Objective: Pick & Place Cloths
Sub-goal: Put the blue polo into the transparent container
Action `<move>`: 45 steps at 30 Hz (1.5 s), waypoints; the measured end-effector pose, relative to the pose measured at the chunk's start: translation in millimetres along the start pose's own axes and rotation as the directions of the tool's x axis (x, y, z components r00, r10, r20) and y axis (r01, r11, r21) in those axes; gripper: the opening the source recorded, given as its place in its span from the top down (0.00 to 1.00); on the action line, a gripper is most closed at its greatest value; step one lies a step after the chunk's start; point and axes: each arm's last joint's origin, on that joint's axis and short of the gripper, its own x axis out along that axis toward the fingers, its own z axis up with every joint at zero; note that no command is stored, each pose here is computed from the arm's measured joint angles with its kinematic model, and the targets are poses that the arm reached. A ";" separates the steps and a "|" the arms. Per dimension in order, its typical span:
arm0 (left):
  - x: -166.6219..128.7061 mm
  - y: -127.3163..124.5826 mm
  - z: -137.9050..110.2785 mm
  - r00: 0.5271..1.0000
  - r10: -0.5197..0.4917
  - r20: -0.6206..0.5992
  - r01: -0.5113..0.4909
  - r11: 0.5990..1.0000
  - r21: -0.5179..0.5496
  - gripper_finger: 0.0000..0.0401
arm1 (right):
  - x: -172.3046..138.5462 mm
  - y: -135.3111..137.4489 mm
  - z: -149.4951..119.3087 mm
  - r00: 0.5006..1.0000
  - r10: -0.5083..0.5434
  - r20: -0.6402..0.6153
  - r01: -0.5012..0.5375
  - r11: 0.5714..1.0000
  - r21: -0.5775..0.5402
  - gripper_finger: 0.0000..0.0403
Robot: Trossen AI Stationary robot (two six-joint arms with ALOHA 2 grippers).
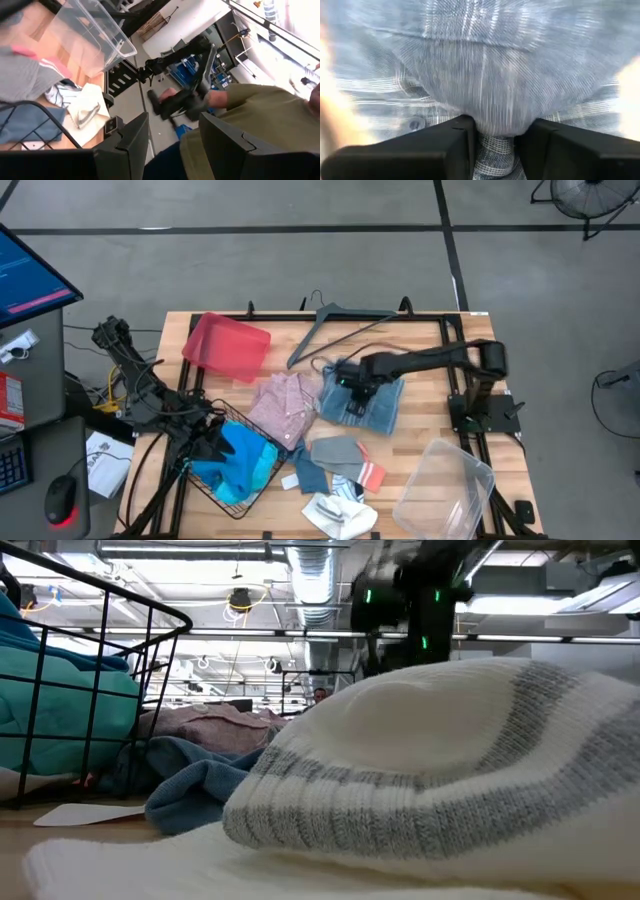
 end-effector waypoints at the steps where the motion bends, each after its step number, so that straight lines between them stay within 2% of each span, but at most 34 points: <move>1: 0.0 0.1 0.1 1.000 0.002 0.003 -0.003 1.000 0.014 0.60 | -14.3 -1.7 4.1 0.998 0.015 0.064 -0.017 1.000 0.021 0.77; 2: 0.1 0.4 0.1 1.000 0.010 0.009 -0.010 1.000 0.025 0.60 | -28.4 -4.4 5.3 0.993 0.026 0.115 -0.031 0.999 0.042 0.77; 8: 1.4 1.2 0.0 0.999 0.033 0.031 -0.034 0.998 0.053 0.60 | -84.0 -11.3 -12.6 0.973 0.062 0.224 -0.083 0.993 0.086 0.77; 15: 3.1 1.9 -1.5 0.999 0.042 0.025 -0.043 0.997 0.058 0.60 | -156.4 -2.2 -57.4 0.932 0.173 0.320 -0.201 0.978 0.058 0.77; 19: 3.1 1.9 -1.5 0.999 0.042 0.025 -0.044 0.997 0.058 0.60 | -204.4 9.7 -83.5 0.865 0.294 0.407 -0.315 0.949 -0.017 0.77; 24: 3.1 2.4 -0.9 0.997 0.058 0.047 -0.061 0.997 0.057 0.60 | -261.0 26.6 -110.5 0.740 0.474 0.478 -0.467 0.873 -0.142 0.77; 27: 3.1 2.5 -0.7 0.997 0.062 0.052 -0.065 0.996 0.057 0.60 | -280.1 37.0 -127.8 0.708 0.532 0.465 -0.521 0.838 -0.166 0.77; 29: 3.1 2.5 -0.7 0.997 0.062 0.052 -0.065 0.996 0.057 0.60 | -283.6 43.0 -142.2 0.733 0.531 0.425 -0.526 0.839 -0.142 0.77; 31: 3.1 2.5 -0.7 0.997 0.062 0.052 -0.065 0.996 0.057 0.60 | -280.1 49.0 -158.1 0.784 0.505 0.360 -0.509 0.856 -0.092 0.77; 34: 3.1 2.5 -0.7 0.997 0.062 0.052 -0.065 0.996 0.057 0.60 | -270.0 55.7 -181.9 0.882 0.415 0.224 -0.429 0.903 0.016 0.77; 36: 3.1 2.5 -0.7 0.997 0.061 0.052 -0.064 0.996 0.057 0.60 | -265.1 59.7 -196.6 0.925 0.354 0.142 -0.367 0.927 0.078 0.77; 45: 3.1 2.5 -0.7 0.997 0.061 0.051 -0.065 0.994 0.085 0.60 | -251.5 95.7 -238.2 0.963 0.267 -0.043 -0.250 0.940 0.231 0.77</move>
